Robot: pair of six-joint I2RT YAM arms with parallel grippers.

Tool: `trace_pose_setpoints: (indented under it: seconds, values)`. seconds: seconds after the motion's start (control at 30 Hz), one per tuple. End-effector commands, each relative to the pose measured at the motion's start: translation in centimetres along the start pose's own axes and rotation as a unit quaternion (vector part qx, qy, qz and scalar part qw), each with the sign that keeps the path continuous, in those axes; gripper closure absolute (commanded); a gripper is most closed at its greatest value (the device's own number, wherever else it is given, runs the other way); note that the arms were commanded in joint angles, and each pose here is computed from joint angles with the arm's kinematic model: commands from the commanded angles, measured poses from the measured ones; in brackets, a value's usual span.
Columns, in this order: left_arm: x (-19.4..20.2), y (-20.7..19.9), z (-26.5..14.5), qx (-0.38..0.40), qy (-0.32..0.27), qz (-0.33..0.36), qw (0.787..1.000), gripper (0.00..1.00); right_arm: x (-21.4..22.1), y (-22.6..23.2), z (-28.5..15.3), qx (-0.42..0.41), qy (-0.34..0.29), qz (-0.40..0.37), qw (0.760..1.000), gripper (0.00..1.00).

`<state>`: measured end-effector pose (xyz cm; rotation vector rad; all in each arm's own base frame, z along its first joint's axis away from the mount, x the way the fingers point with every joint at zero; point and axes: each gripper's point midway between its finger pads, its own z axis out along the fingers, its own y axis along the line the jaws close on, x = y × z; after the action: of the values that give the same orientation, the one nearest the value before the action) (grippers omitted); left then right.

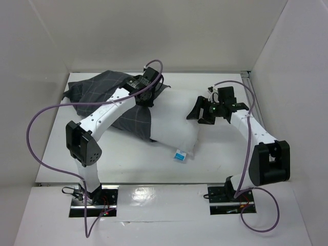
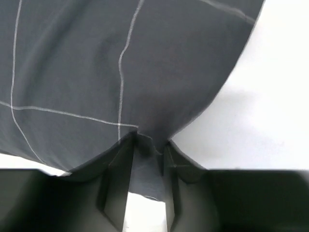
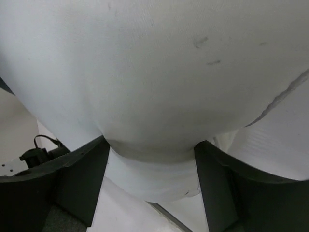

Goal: Put the pillow into the pillowcase

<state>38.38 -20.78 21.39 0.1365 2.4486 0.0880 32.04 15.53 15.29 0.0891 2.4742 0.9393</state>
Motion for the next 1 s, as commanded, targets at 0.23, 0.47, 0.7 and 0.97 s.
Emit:
trace_pose_setpoints:
  seconds: [0.23, 0.47, 0.7, 0.97]
  values:
    - [-5.8, -9.4, -9.5, 0.317, -0.042, 0.007, 0.947, 1.00, -5.2, 8.8, 0.8, -0.152, -0.078, -0.040, 0.985, 1.00]
    - [-11.7, -17.8, -23.3, 0.643, -0.096, 0.003, 0.759, 1.00, -13.1, 16.6, -7.7, -0.195, -0.233, -0.084, 0.949, 1.00]
    - [-7.7, -22.1, -20.9, 0.676, 0.005, -0.014, 0.736, 1.00, -1.0, 9.3, 5.3, -0.151, -0.106, 0.051, 0.981, 1.00]
    - [-6.6, -17.1, -14.2, 0.522, -0.005, -0.007, 0.853, 0.51, -3.4, 10.0, 3.3, -0.158, -0.172, 0.076, 0.969, 1.00]
